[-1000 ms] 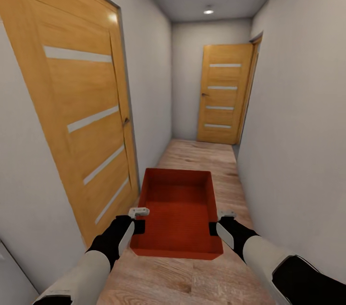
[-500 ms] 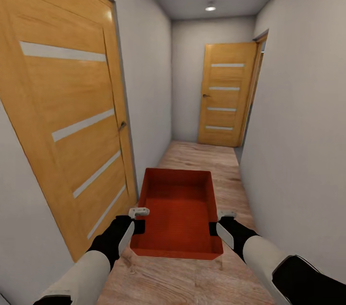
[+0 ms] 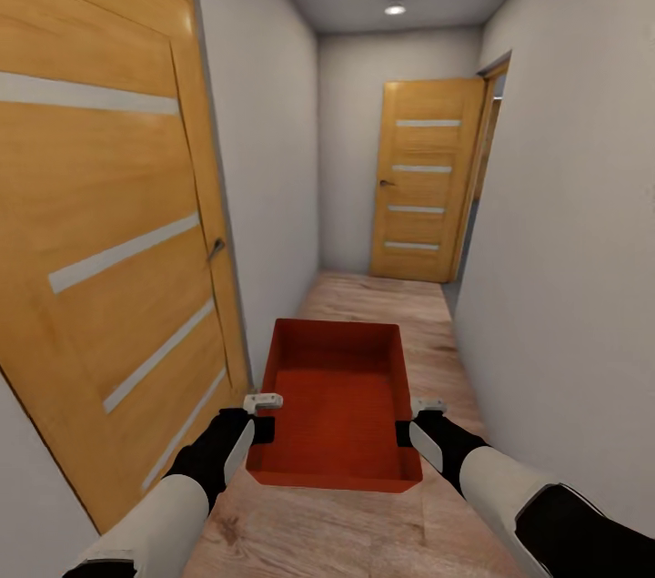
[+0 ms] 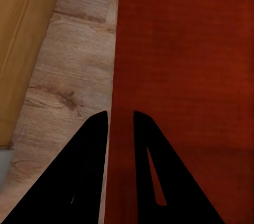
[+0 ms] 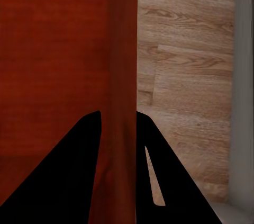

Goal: Move the two storage containers from the living room to the garage. In the garage, place one container on the floor and stack the other container on top of it (either order is fine).

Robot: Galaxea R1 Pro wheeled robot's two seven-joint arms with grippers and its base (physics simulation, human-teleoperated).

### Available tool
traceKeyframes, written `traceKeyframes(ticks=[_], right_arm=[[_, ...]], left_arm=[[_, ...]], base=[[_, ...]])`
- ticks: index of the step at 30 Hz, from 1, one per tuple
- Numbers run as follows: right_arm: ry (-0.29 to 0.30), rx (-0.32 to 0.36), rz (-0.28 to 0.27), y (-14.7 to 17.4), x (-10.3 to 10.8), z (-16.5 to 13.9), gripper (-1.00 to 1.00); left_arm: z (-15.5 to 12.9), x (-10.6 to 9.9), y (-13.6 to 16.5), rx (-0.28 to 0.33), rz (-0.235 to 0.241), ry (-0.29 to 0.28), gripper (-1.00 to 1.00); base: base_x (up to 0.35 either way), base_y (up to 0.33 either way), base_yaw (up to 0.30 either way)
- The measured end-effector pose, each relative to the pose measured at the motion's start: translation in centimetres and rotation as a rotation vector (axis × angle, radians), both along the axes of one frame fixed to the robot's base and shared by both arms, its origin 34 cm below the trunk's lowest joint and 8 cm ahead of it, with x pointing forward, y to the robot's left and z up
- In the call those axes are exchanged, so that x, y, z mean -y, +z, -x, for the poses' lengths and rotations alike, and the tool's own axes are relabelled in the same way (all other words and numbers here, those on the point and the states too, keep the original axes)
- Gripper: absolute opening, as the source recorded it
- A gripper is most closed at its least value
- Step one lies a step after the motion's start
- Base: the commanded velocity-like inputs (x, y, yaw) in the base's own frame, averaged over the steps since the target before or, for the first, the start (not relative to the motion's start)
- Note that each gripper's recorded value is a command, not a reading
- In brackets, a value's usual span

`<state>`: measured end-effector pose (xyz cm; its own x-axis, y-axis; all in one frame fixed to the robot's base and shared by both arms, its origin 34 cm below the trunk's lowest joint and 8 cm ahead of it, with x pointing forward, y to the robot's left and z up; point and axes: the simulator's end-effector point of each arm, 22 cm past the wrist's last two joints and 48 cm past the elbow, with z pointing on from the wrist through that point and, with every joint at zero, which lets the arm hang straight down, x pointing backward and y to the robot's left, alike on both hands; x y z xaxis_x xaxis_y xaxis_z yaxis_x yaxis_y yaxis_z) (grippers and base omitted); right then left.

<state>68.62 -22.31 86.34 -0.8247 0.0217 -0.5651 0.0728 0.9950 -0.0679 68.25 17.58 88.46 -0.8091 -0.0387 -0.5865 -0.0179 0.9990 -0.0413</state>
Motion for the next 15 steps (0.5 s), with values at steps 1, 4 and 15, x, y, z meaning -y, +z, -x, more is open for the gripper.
traceKeyframes(ticks=[1, 4, 15], right_arm=[[0.0, 0.0, 0.0, 0.0, -0.01, 0.0, -1.0], [0.0, 0.0, 0.0, 0.01, -0.02, 0.0, -1.0], [0.0, 0.0, 0.0, 0.0, -0.01, 0.0, -1.0]], left_arm=[[0.0, -0.01, 0.0, 0.0, 0.0, 0.0, -1.0], [0.0, -0.02, -0.01, 0.0, 0.0, 0.0, -1.0], [0.0, -0.01, 0.0, 0.0, 0.0, 0.0, -1.0]], base=[[0.322, 0.0, -0.22], [0.322, 0.0, -0.231], [0.322, 0.0, -0.24]])
